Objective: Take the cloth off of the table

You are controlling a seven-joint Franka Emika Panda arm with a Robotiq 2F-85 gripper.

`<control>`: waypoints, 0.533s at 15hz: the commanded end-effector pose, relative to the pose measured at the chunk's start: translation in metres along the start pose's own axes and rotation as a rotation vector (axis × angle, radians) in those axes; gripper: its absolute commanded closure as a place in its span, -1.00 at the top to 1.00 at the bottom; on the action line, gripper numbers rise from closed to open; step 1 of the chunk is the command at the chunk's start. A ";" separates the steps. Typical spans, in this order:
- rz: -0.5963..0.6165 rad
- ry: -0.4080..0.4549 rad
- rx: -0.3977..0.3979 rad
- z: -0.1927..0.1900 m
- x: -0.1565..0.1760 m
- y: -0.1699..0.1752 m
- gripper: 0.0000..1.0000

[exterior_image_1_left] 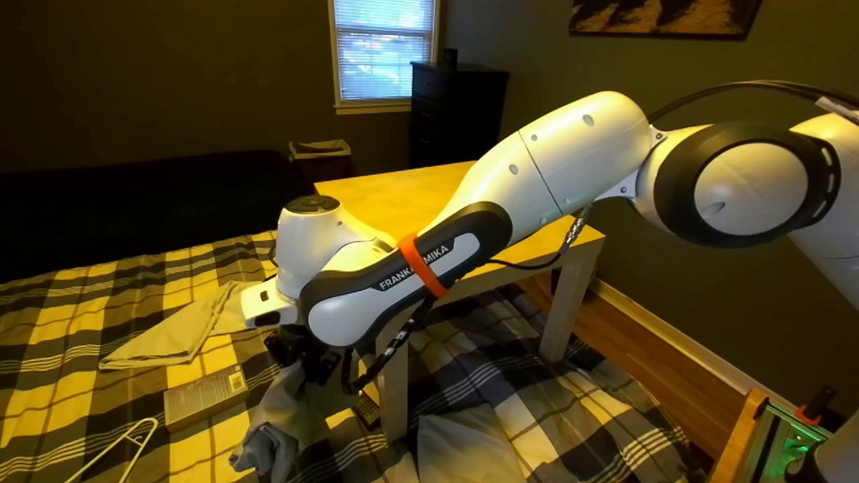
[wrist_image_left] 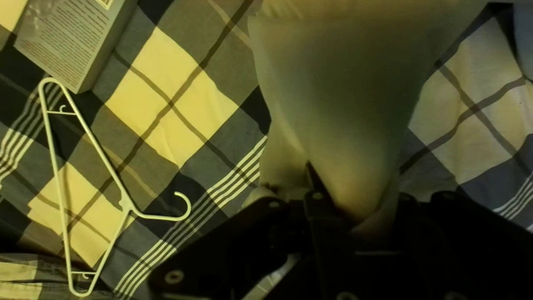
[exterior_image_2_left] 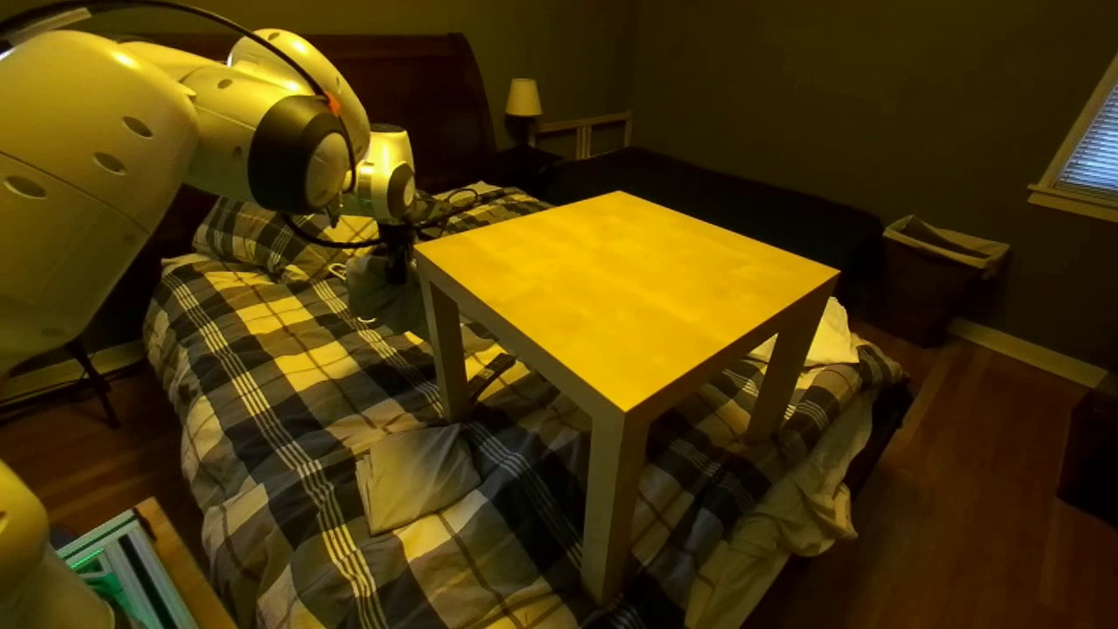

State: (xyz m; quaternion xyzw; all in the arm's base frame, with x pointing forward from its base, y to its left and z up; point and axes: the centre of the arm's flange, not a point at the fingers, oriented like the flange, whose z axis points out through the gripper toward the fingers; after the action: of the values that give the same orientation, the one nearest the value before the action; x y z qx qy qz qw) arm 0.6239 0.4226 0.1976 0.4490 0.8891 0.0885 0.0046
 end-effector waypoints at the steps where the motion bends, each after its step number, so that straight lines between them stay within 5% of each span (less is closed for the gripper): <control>1: -0.017 0.055 0.055 0.026 -0.017 0.000 -0.95; 5: -0.020 0.087 0.086 0.045 -0.023 -0.004 -0.95; 7: -0.017 0.095 0.095 0.047 -0.023 -0.003 -0.29; 8: -0.017 0.095 0.098 0.046 -0.023 -0.001 -0.23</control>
State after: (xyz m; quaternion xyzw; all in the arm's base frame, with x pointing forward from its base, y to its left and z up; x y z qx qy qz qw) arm 0.6287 0.4112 0.1533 0.4378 0.8952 0.0726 -0.0405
